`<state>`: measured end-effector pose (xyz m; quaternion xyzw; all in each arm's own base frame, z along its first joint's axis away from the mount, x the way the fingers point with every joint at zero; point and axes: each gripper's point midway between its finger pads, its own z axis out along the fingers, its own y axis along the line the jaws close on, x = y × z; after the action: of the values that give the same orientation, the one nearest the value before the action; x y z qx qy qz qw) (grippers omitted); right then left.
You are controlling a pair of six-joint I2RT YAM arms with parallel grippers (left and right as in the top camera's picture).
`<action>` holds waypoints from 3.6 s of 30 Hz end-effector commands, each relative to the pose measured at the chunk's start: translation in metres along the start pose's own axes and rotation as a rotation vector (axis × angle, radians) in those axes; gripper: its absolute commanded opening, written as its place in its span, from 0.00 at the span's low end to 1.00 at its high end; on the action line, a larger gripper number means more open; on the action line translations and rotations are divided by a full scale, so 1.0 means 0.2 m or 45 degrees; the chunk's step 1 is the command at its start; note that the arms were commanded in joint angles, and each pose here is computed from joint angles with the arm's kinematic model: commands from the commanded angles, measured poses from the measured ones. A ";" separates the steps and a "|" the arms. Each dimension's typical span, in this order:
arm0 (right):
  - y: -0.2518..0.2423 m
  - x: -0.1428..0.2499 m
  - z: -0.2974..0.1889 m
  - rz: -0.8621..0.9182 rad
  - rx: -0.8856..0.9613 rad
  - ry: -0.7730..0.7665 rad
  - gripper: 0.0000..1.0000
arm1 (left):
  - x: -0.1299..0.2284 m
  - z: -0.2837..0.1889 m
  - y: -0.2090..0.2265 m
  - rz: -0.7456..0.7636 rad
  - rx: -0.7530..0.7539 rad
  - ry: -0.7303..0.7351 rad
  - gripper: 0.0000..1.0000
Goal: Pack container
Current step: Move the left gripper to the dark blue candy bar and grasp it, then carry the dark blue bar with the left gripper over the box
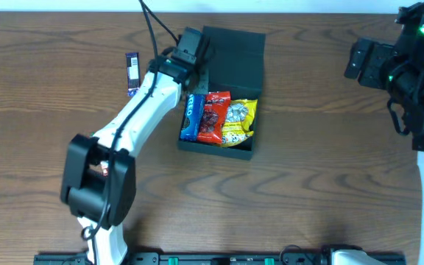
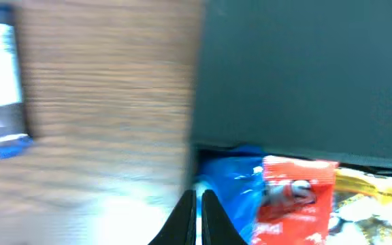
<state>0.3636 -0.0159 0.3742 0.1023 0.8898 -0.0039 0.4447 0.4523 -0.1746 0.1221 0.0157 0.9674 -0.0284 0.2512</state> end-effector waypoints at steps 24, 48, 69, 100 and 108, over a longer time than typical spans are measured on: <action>-0.01 0.04 0.05 0.049 0.014 0.062 0.93 | -0.12 0.42 0.83 -0.304 -0.198 -0.007 0.70; -0.01 0.06 0.05 0.048 0.018 0.078 0.94 | -0.06 0.64 0.89 -0.320 -0.213 0.010 0.54; -0.01 0.06 0.04 0.048 0.018 0.079 0.94 | -0.02 0.70 0.90 -0.326 -0.207 0.039 0.58; -0.05 0.01 0.03 0.052 0.071 0.014 0.94 | -0.47 0.23 0.79 -0.232 -0.170 -0.029 0.11; -0.18 -0.09 -0.14 0.079 0.149 -0.134 0.99 | -0.44 -0.09 0.47 -0.093 -0.115 0.075 0.06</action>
<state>0.3615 -0.0362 0.3810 0.1383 0.8783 -0.0285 0.4568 0.5310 -0.0495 0.1597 -0.0686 0.9742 0.0130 0.2145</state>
